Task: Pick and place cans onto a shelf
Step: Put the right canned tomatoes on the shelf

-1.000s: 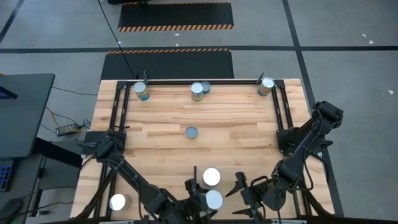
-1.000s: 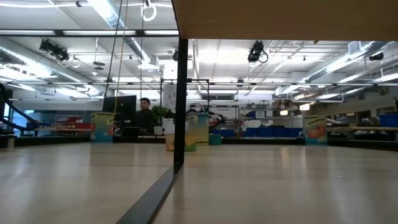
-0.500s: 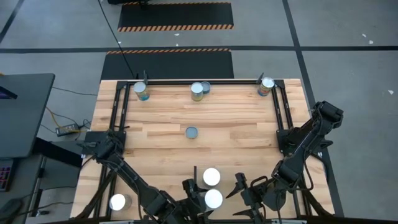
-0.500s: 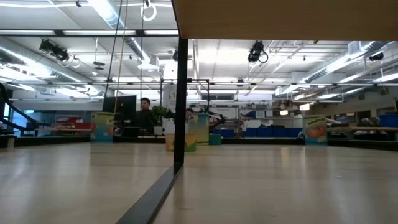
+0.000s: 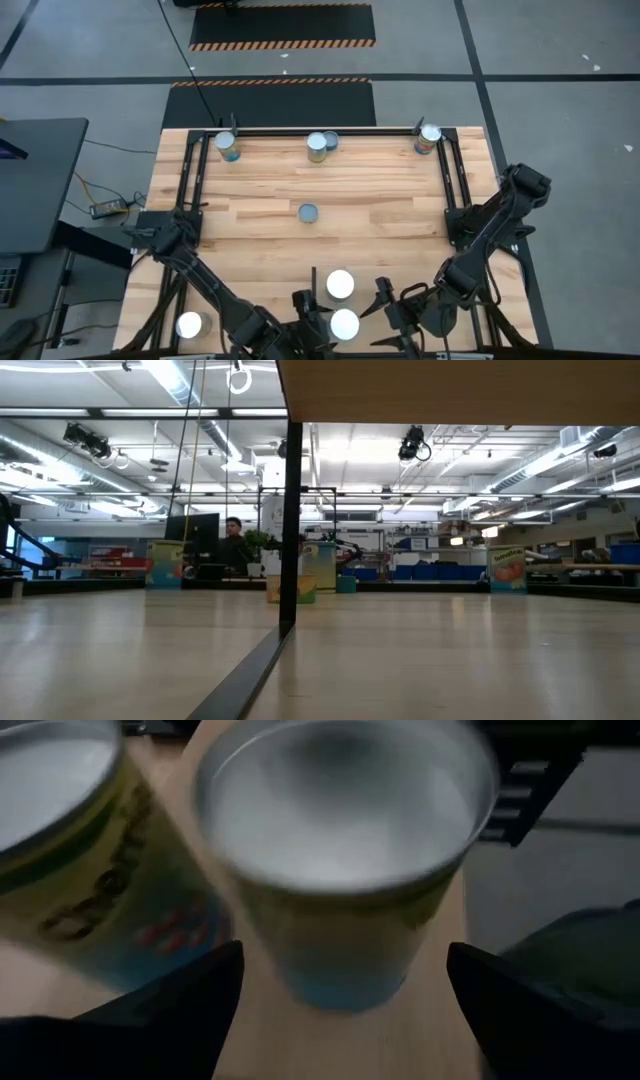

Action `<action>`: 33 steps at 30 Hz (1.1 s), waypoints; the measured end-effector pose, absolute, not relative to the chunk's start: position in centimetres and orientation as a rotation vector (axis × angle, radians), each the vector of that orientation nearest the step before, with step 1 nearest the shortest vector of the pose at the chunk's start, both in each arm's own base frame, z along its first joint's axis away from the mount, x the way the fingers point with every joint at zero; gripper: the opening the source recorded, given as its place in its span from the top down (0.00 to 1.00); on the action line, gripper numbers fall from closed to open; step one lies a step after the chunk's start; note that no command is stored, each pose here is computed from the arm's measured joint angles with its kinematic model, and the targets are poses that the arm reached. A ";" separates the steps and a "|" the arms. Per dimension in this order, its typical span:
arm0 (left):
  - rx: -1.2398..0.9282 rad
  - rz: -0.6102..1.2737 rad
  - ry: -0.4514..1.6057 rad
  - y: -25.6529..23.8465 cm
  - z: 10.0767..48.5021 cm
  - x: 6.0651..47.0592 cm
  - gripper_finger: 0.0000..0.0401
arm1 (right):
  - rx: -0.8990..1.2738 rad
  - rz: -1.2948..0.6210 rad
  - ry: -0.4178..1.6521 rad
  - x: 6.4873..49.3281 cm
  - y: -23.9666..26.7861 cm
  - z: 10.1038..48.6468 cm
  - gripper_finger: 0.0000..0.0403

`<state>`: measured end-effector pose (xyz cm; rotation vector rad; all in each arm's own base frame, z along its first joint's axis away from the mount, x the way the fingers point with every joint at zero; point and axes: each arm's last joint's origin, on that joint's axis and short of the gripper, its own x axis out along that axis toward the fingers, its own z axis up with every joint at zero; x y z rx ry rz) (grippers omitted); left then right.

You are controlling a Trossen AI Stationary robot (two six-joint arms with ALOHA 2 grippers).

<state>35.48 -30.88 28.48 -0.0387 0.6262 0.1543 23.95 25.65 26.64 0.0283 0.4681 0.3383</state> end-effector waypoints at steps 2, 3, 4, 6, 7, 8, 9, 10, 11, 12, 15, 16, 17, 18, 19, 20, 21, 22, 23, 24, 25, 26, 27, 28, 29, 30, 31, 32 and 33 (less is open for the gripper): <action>-0.032 0.144 0.648 -30.6 28.9 35.1 0.11 | 0.027 0.333 0.461 24.1 25.8 26.4 0.27; -0.028 0.136 0.661 -30.5 29.2 34.9 0.11 | 0.029 0.337 0.459 24.2 25.9 26.2 0.27; -0.022 0.130 0.677 -30.3 29.5 34.5 0.11 | 0.042 0.353 0.452 24.4 26.1 26.2 0.27; -0.029 0.112 0.684 -30.1 30.2 34.1 0.11 | 0.034 0.376 0.461 24.6 26.2 25.9 0.27; -0.027 0.108 0.692 -29.9 30.6 33.8 0.11 | 0.031 0.388 0.467 24.6 26.3 25.7 0.27; -0.021 0.105 0.702 -29.7 31.0 33.5 0.11 | 0.026 0.391 0.474 24.6 26.3 25.6 0.27; -0.023 0.101 0.701 -29.6 31.3 33.3 0.11 | 0.023 0.393 0.481 24.6 26.3 25.5 0.27; -0.027 0.105 0.687 -29.4 31.8 33.1 0.11 | 0.027 0.392 0.482 24.6 26.3 25.5 0.27; -0.022 0.113 0.679 -29.3 32.2 32.8 0.11 | 0.030 0.391 0.480 24.6 26.3 25.6 0.27; -0.020 0.115 0.674 -29.2 32.5 32.5 0.11 | 0.034 0.392 0.476 24.6 26.3 25.6 0.27; -0.014 0.130 0.660 -28.8 33.2 32.2 0.11 | 0.043 0.415 0.451 24.7 26.4 25.9 0.27; -0.010 0.135 0.659 -28.7 33.3 32.1 0.11 | 0.048 0.431 0.448 24.7 26.5 26.0 0.27; -0.011 0.140 0.652 -28.6 33.5 32.0 0.11 | 0.051 0.442 0.448 24.7 26.5 26.0 0.27; -0.005 0.149 0.643 -28.5 33.8 31.9 0.11 | 0.054 0.455 0.450 24.6 26.6 26.0 0.27; 0.013 0.163 0.629 -28.3 34.1 31.7 0.11 | 0.054 0.462 0.449 24.6 26.6 26.1 0.27; 0.024 0.177 0.605 -28.2 34.4 31.8 0.11 | 0.055 0.464 0.444 24.6 26.6 26.1 0.27; 0.039 0.196 0.574 -28.0 34.7 31.8 0.11 | 0.051 0.466 0.437 24.7 26.6 26.2 0.27; 0.062 0.216 0.550 -27.9 34.9 31.9 0.11 | 0.044 0.468 0.429 24.7 26.7 26.2 0.27; 0.081 0.232 0.534 -27.7 35.0 32.1 0.11 | 0.038 0.464 0.420 24.7 26.6 26.3 0.27; 0.077 0.237 0.520 -27.5 35.1 32.5 0.11 | 0.031 0.457 0.409 24.8 26.6 26.3 0.27; 0.082 0.240 0.515 -27.2 35.2 32.8 0.11 | 0.026 0.449 0.396 24.8 26.6 26.4 0.27; 0.082 0.246 0.514 -26.9 35.2 33.1 0.11 | 0.020 0.443 0.386 24.9 26.6 26.5 0.27; 0.084 0.252 0.507 -26.6 35.3 33.5 0.11 | 0.014 0.441 0.379 25.0 26.5 26.5 0.27; 0.080 0.254 0.503 -26.3 35.4 33.8 0.11 | 0.009 0.439 0.375 25.0 26.5 26.6 0.27; 0.089 0.255 0.503 -26.0 35.4 34.1 0.11 | 0.008 0.438 0.375 25.0 26.5 26.6 0.27; 0.093 0.257 0.501 -25.7 35.4 34.4 0.11 | 0.007 0.437 0.374 25.1 26.4 26.6 0.27; 0.101 0.257 0.497 -25.4 35.5 34.7 0.11 | 0.007 0.436 0.374 25.1 26.4 26.6 0.27; 0.114 0.257 0.496 -25.2 35.6 34.9 0.11 | 0.007 0.437 0.375 25.1 26.4 26.6 0.27; 0.123 0.258 0.494 -25.0 35.6 35.1 0.11 | 0.007 0.443 0.377 25.0 26.5 26.6 0.27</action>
